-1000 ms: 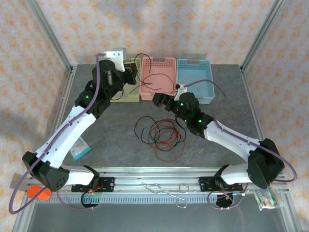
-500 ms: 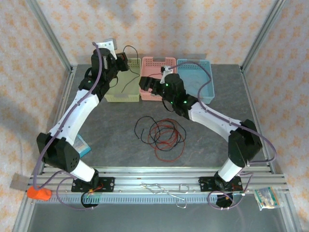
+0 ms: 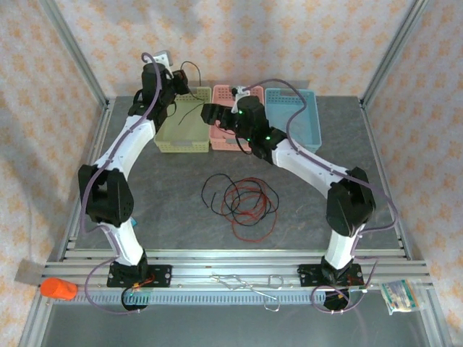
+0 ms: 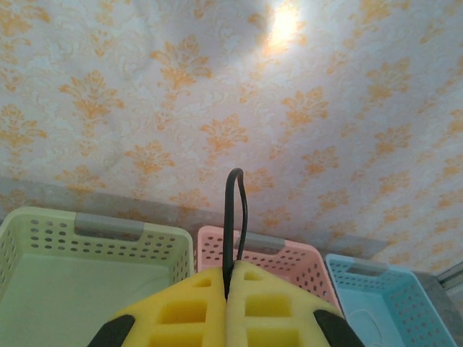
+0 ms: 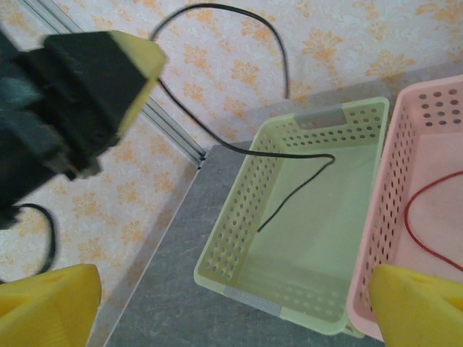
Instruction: Untangle the cables
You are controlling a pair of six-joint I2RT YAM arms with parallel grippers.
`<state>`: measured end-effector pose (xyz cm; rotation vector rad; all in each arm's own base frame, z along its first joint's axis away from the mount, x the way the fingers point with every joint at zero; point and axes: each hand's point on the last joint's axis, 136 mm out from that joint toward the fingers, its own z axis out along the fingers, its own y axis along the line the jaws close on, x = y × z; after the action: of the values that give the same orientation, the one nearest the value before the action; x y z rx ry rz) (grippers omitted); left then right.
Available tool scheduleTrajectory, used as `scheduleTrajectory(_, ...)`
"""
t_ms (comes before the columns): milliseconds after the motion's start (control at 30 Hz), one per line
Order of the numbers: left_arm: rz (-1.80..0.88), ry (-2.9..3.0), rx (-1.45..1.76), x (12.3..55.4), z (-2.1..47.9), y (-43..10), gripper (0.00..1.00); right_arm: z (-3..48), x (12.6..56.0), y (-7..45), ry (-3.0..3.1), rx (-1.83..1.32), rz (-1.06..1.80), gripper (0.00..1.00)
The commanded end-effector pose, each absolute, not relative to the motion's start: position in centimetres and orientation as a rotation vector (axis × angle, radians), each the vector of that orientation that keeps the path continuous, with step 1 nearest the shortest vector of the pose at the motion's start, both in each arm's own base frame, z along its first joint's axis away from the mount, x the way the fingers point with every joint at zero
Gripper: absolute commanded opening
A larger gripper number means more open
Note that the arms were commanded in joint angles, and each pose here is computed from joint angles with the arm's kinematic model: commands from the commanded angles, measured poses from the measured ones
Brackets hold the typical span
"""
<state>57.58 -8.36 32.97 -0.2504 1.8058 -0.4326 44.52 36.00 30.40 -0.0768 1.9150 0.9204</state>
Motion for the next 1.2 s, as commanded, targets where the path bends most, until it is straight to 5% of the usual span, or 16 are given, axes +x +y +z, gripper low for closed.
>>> scheduleTrajectory(0,-0.415,1.756,-0.237,59.8,33.5,-7.8,0.0,30.6,45.3,36.8,1.923,-0.118,0.92,0.95)
scheduleTrajectory(600,-0.233,1.979,-0.453,62.5,19.5,-3.7,0.0,28.1,43.6,34.8,1.98,-0.117,0.864,0.97)
scheduleTrajectory(933,-0.262,1.983,-0.449,59.2,19.4,-3.9,0.49,28.3,42.4,32.7,1.977,-0.087,0.813,0.98)
scheduleTrajectory(1167,-0.281,1.945,-0.401,54.2,22.4,-5.2,0.54,27.9,41.1,30.3,1.982,-0.026,0.761,1.0)
